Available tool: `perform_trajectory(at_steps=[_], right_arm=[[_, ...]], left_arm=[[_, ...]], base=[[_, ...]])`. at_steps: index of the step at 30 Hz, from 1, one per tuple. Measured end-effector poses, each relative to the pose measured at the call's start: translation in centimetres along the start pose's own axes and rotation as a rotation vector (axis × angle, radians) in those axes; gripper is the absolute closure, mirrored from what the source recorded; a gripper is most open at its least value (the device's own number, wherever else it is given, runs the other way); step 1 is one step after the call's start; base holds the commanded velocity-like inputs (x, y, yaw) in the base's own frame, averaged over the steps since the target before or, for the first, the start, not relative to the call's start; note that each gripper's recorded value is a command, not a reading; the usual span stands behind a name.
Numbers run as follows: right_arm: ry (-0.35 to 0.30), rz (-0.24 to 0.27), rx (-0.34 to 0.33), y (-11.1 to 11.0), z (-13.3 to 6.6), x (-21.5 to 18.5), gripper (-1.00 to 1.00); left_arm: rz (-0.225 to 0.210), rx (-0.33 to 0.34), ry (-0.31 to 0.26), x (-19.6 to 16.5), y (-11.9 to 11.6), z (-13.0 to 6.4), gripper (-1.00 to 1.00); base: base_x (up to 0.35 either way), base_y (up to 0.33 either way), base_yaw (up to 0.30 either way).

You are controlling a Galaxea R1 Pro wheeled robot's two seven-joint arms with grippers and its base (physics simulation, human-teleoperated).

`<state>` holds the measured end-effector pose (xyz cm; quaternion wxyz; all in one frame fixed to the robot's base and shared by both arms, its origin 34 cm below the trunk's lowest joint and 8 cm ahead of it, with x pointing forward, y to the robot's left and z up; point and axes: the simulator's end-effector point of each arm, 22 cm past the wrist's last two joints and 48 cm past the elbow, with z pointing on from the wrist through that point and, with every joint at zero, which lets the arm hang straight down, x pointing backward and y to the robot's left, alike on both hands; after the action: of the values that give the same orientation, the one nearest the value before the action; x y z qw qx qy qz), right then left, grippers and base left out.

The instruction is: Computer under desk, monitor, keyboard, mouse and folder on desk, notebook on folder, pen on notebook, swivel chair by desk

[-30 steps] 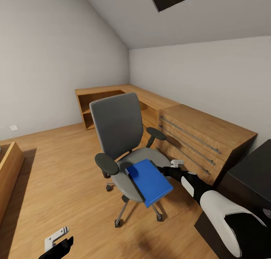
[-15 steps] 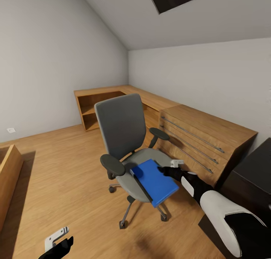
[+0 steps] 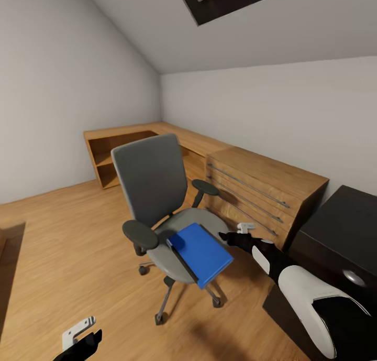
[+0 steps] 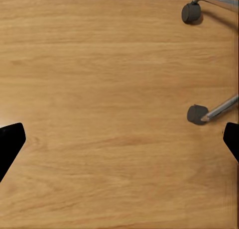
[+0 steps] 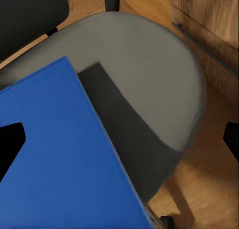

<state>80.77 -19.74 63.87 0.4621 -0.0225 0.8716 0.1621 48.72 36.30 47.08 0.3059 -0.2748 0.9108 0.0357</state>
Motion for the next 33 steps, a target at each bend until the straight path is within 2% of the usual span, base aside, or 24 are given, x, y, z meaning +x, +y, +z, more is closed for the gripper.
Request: perform_trajectory(at_steps=[13, 21, 27, 33], right_arm=[[-0.011, -0.005, -0.001, 0.2, -0.4, -0.7, -1.0], [-0.019, -0.006, -0.002, 0.3, -0.7, -1.2, -1.0], [-0.023, -0.008, -0.002, 0.4, -0.8, -1.4, -1.0], [-0.023, -0.008, -0.001, 0.4, -0.9, -1.5, -1.0]], left_arm=[[-0.004, 0.007, -0.012, -0.5, -0.2, -0.2, -1.0], [-0.006, 0.01, -0.02, -0.9, -0.3, -0.4, -1.0], [-0.007, 0.012, -0.023, -1.0, -0.4, -0.5, -1.0], [-0.01, 0.007, -0.026, -1.1, -0.1, -0.5, -1.0]], base=[[0.0, 0.014, -0.22], [0.0, 0.248, -0.215], [0.0, 0.247, -0.086], [0.0, 0.063, -0.016]])
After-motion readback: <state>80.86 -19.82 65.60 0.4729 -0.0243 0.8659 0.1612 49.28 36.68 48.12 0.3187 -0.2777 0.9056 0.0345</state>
